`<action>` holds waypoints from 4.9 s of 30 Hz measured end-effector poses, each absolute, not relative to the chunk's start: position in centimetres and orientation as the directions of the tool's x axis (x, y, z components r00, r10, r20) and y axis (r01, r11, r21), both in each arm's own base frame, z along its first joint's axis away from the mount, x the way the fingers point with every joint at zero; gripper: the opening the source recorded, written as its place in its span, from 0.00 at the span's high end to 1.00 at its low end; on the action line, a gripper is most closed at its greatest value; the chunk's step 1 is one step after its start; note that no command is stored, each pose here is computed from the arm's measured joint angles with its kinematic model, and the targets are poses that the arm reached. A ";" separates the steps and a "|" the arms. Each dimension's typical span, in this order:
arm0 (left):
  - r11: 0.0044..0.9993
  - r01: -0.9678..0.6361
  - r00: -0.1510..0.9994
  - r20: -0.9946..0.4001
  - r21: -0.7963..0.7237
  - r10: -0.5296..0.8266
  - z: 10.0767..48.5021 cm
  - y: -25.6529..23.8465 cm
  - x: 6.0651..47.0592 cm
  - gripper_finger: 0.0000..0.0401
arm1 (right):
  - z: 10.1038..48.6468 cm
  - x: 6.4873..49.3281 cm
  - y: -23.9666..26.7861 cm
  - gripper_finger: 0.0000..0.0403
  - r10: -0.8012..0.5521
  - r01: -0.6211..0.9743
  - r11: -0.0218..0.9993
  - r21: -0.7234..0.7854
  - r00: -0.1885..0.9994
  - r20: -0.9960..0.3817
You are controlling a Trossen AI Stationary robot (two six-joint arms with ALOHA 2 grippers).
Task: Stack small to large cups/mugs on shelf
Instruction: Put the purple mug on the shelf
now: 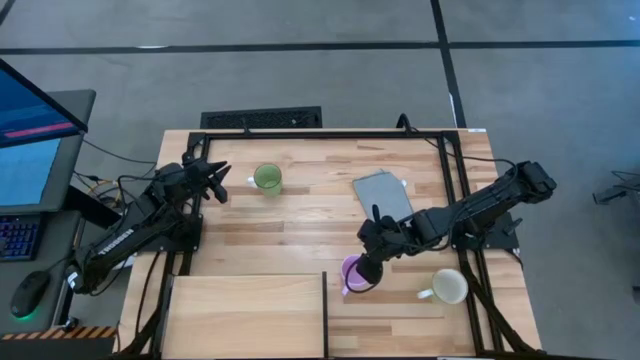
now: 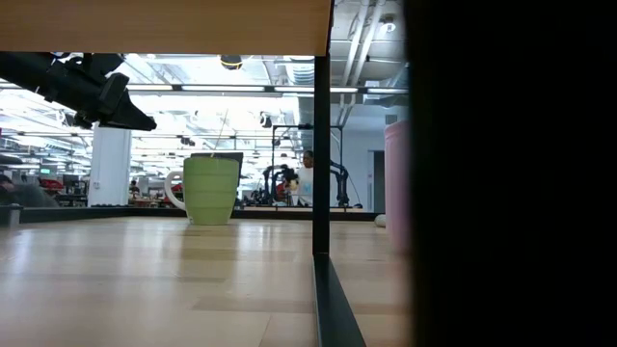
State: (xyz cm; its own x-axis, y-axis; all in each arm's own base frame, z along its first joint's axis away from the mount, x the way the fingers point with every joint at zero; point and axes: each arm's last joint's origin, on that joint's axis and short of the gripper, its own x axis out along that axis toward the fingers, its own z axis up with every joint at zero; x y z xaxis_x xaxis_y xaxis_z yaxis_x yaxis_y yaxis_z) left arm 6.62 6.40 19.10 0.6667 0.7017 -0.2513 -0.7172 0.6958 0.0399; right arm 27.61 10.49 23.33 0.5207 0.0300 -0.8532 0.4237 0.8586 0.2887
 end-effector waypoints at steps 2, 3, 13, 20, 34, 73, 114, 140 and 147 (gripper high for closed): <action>0.696 -0.717 0.667 -0.251 0.040 0.702 19.1 6.4 6.6 0.81 | 23.3 27.6 10.5 0.26 0.030 0.427 0.857 0.290 0.520 -0.854; 0.696 -0.717 0.667 -0.251 0.040 0.702 19.1 6.4 6.6 0.81 | 23.3 27.6 10.5 0.26 0.031 0.431 0.853 0.293 0.519 -0.854; 0.695 -0.718 0.666 -0.251 0.040 0.702 19.1 6.4 6.6 0.81 | 21.2 28.8 10.7 0.26 0.073 0.448 0.842 0.300 0.455 -0.887; 0.693 -0.720 0.663 -0.253 0.041 0.704 19.1 6.4 6.6 0.81 | 21.3 28.9 10.8 0.26 0.078 0.442 0.842 0.310 0.470 -0.879; 0.693 -0.720 0.663 -0.253 0.042 0.704 19.1 6.4 6.6 0.81 | 20.7 29.0 11.5 0.26 0.079 0.454 0.833 0.316 0.469 -0.880; 0.693 -0.719 0.663 -0.252 0.046 0.704 19.1 6.4 6.6 0.81 | 19.5 29.7 11.8 0.72 0.095 0.475 0.818 0.326 0.447 -0.890; 0.694 -0.719 0.664 -0.252 0.045 0.704 19.1 6.4 6.6 0.81 | 19.5 29.7 11.8 0.97 0.099 0.424 0.851 0.309 0.448 -0.888; 0.693 -0.719 0.663 -0.252 0.045 0.705 19.1 6.4 6.6 0.81 | 19.5 29.7 11.7 0.98 0.096 0.414 0.859 0.301 0.448 -0.889; 0.694 -0.719 0.664 -0.252 0.045 0.704 19.1 6.4 6.6 0.81 | 19.6 30.0 11.3 0.98 0.093 0.381 0.877 0.294 0.465 -0.880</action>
